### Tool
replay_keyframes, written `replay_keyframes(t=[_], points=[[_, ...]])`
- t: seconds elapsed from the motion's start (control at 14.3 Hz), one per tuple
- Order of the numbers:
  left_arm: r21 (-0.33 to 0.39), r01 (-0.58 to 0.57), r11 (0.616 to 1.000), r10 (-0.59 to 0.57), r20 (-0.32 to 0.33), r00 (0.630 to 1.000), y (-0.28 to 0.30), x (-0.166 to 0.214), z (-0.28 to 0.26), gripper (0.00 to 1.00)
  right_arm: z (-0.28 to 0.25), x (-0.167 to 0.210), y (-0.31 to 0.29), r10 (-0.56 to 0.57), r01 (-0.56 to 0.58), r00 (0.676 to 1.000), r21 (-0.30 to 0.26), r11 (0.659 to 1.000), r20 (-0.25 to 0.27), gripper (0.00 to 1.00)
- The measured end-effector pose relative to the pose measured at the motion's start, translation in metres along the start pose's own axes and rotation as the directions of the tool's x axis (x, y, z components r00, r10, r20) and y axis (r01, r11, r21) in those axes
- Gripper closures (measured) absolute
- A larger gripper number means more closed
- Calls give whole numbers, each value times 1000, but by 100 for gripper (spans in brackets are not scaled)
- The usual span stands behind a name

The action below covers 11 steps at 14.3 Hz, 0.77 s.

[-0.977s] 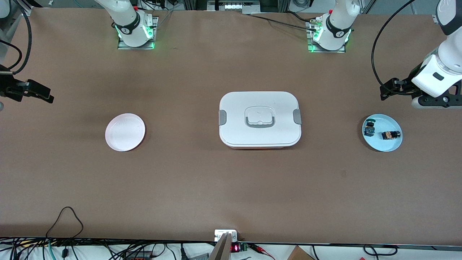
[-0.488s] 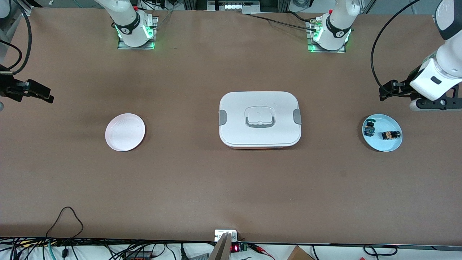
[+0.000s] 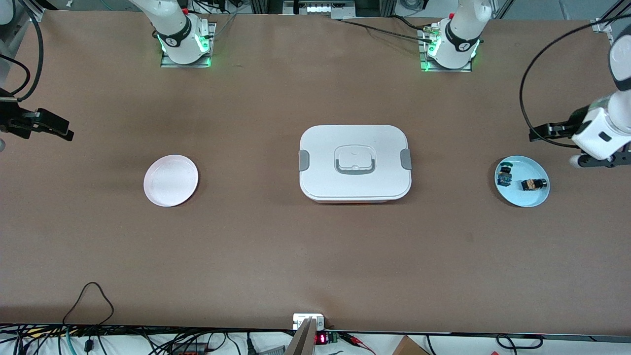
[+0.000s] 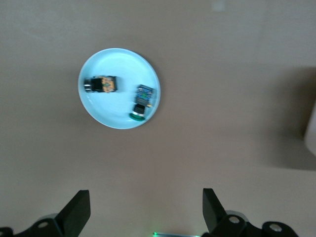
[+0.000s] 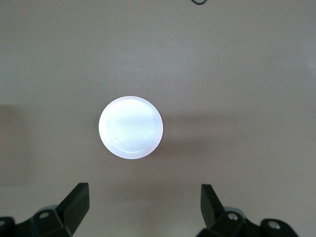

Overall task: Transfer orange switch to right arm and place
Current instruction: 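Move the left gripper toward the light-blue plate, then lower the left gripper and grasp the orange-topped switch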

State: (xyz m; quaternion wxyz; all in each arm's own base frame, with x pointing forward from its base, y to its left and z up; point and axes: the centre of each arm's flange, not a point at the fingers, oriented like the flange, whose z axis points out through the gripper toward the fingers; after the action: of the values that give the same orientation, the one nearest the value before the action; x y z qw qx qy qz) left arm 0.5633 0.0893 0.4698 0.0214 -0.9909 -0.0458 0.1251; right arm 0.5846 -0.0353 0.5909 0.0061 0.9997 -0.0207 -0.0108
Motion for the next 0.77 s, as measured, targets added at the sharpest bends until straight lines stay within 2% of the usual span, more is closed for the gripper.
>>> replay_keyframes(t=[0.14, 0.42, 0.77], points=[[-12, 3, 1000, -3, -29, 1000, -46, 21, 37, 0, 0, 0, -2, -3, 3, 1000, 0, 1000, 0, 0], [-3, 17, 1000, -17, -153, 988, -59, 41, 102, 0, 0, 0, -3, -5, 5, 1000, 0, 1000, 0, 0], [7, 17, 1000, -15, -233, 972, -87, 55, 197, 0, 0, 0, -3, -5, 5, 1000, 0, 1000, 3, 0]])
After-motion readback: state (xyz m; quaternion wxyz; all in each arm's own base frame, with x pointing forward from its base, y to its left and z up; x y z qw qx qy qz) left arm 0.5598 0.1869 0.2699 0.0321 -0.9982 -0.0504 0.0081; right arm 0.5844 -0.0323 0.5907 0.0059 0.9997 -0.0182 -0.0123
